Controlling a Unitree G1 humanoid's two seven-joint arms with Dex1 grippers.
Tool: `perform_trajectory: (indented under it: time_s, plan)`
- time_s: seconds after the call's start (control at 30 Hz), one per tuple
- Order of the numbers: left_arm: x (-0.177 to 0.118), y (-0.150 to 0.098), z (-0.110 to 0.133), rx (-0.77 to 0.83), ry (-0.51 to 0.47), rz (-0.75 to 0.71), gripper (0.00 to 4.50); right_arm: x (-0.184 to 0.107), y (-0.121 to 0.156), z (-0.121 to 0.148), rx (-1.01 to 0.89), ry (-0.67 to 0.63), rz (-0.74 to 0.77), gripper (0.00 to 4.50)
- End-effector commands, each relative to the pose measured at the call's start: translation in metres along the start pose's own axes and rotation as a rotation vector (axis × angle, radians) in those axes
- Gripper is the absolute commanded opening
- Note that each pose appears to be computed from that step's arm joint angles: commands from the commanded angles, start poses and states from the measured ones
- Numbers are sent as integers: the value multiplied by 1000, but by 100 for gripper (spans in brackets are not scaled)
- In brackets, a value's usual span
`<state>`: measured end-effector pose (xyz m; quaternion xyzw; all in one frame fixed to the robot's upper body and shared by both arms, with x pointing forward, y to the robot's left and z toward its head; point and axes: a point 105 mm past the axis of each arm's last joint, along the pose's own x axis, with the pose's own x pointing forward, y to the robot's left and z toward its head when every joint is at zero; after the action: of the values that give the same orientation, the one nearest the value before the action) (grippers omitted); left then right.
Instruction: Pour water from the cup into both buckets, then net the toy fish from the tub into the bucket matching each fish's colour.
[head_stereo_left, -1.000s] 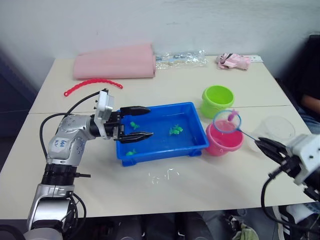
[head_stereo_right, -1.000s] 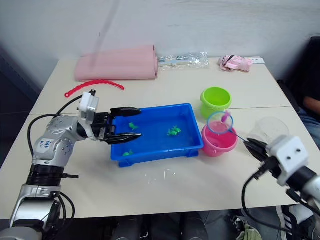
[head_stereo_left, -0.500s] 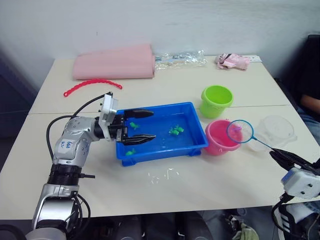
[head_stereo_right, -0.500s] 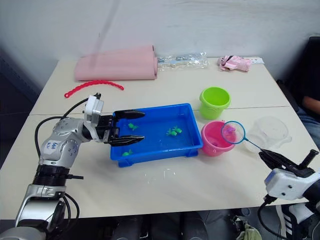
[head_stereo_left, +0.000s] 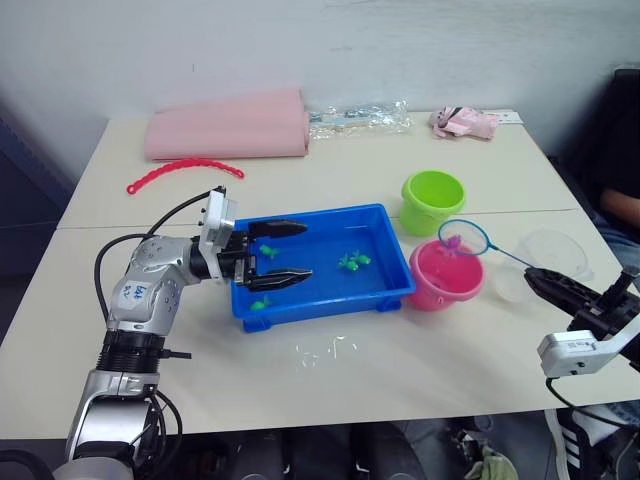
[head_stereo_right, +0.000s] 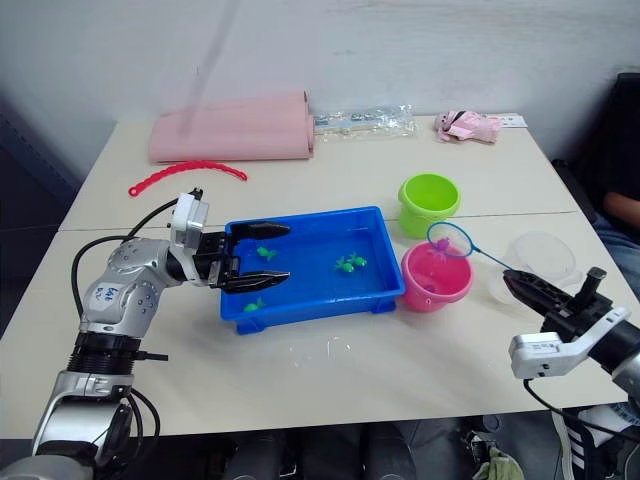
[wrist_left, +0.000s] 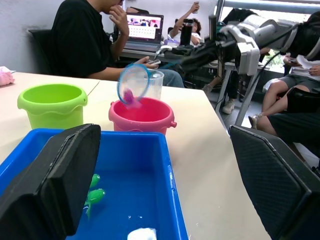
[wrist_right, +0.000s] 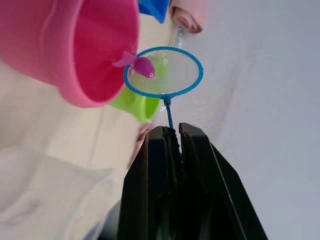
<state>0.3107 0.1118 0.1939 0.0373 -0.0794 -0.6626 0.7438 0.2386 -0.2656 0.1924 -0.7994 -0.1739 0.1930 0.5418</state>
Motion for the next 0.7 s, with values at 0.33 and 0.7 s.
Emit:
perform_trajectory:
  time_s: [0.33,0.7]
  plan:
    - [-5,2,7,47,-8,22,445,-9,4,0,-101,-64,37,0]
    - [-8,5,8,51,-6,36,445,-18,18,3,-77,-23,25,0]
